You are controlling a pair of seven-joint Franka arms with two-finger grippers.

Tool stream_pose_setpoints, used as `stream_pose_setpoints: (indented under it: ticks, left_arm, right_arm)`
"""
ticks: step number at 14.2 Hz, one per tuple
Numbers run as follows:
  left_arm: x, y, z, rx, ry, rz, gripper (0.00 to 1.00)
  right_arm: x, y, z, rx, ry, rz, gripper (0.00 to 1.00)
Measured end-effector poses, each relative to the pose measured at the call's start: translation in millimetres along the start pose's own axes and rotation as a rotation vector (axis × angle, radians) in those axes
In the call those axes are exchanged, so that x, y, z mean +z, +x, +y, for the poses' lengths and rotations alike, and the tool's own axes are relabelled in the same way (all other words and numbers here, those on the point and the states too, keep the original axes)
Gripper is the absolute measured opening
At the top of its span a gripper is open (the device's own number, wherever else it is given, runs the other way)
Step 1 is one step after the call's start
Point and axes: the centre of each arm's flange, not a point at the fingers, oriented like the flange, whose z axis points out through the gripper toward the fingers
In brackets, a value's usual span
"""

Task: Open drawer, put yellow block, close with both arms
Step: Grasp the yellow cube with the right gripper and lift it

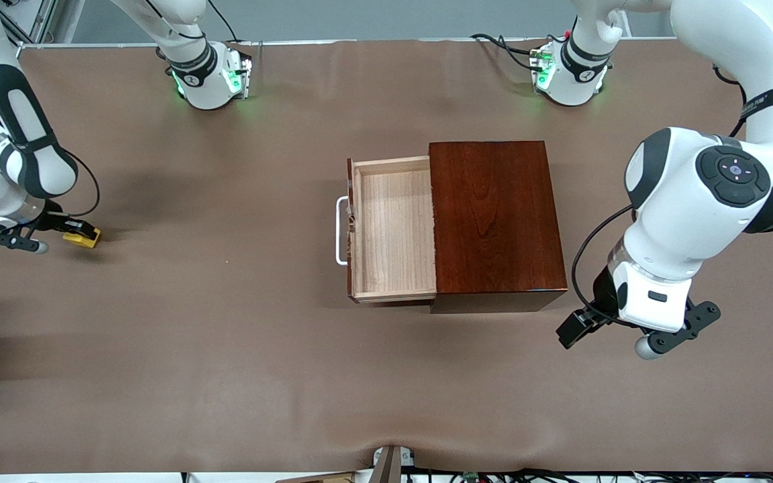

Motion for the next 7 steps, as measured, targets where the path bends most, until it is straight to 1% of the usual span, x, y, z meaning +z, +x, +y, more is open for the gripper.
stream_pose_setpoints:
  ticks: [2,4,7]
  left_arm:
    - [0.1,3.1,-3.5,0.009,0.002,0.001,1.00]
    - [0.9,3.8,-4.9,0.010,0.004,0.000,1.00]
    - [2.6,1.6,-3.9,0.013,0.006,-0.004,1.00]
  right_arm:
    - [-50.3,20.1,-19.2,-0.041,0.015,0.012,0.56]
    - [-137.3,37.1,-58.8,-0.118,0.047,-0.003,0.56]
    - [-266.9,42.0,-141.3,-0.249,0.080,-0.024,0.56]
